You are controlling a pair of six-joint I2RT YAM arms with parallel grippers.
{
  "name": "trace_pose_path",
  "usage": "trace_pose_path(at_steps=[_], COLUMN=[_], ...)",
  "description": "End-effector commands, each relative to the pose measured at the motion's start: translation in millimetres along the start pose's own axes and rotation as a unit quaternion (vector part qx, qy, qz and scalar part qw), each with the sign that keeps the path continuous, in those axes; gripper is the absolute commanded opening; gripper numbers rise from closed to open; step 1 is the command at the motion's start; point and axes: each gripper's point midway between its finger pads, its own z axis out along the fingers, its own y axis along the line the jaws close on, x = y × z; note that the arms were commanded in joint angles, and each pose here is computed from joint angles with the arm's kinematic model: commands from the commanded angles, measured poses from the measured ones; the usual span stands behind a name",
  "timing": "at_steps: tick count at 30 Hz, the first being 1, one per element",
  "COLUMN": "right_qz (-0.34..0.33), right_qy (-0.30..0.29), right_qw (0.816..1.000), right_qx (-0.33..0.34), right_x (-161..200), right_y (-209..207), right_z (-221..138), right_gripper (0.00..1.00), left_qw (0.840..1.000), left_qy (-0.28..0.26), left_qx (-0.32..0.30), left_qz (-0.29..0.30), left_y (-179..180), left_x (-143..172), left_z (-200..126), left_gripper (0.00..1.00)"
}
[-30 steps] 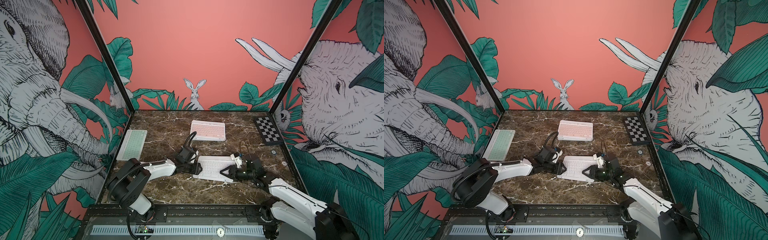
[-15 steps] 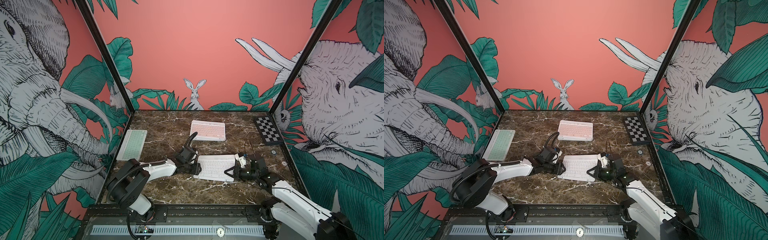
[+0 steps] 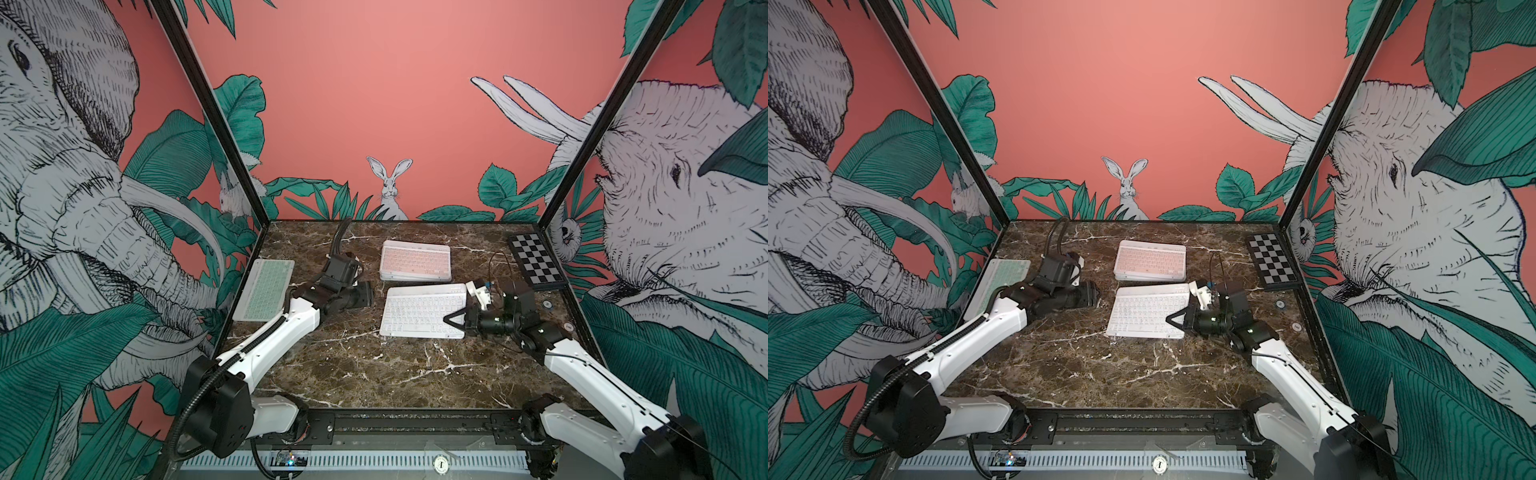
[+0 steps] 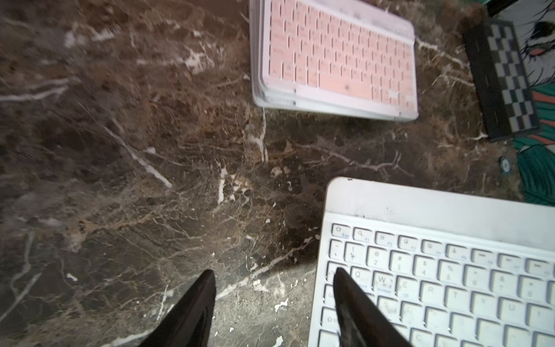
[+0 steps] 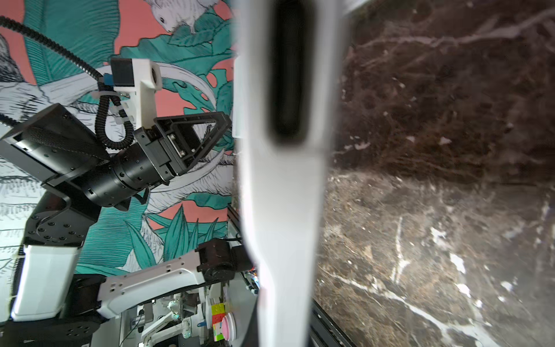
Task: Stack the numeric keypads
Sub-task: Pick up the numeric keypad from the center of the board, then place the numeric keypad at the numeric keypad.
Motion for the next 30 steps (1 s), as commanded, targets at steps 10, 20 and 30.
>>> trace_pose_path(at_steps=[10,20,30], right_qz=[-0.113,-0.100,-0.078], right_qy=[-0.030,-0.028,0.011], right_qw=[0.989,0.989,0.988], right_qx=[-0.090,-0.105,-0.136], right_x=[-112.1,-196.9,-234.2], right_y=[58.1,10.3,-28.5], right_z=[26.0,55.8,83.9], right_gripper=[0.00,0.00,0.00], left_qw=[0.998,0.997,0.997], left_qy=[0.046,0.033,0.033], left_qx=[-0.035,-0.057,-0.056], left_qz=[-0.038,-0.042,-0.046], left_y=[34.0,44.4,41.8], left_x=[-13.0,-20.0,-27.2], left_z=[-1.9,1.9,6.3], left_gripper=[0.64,0.64,0.64])
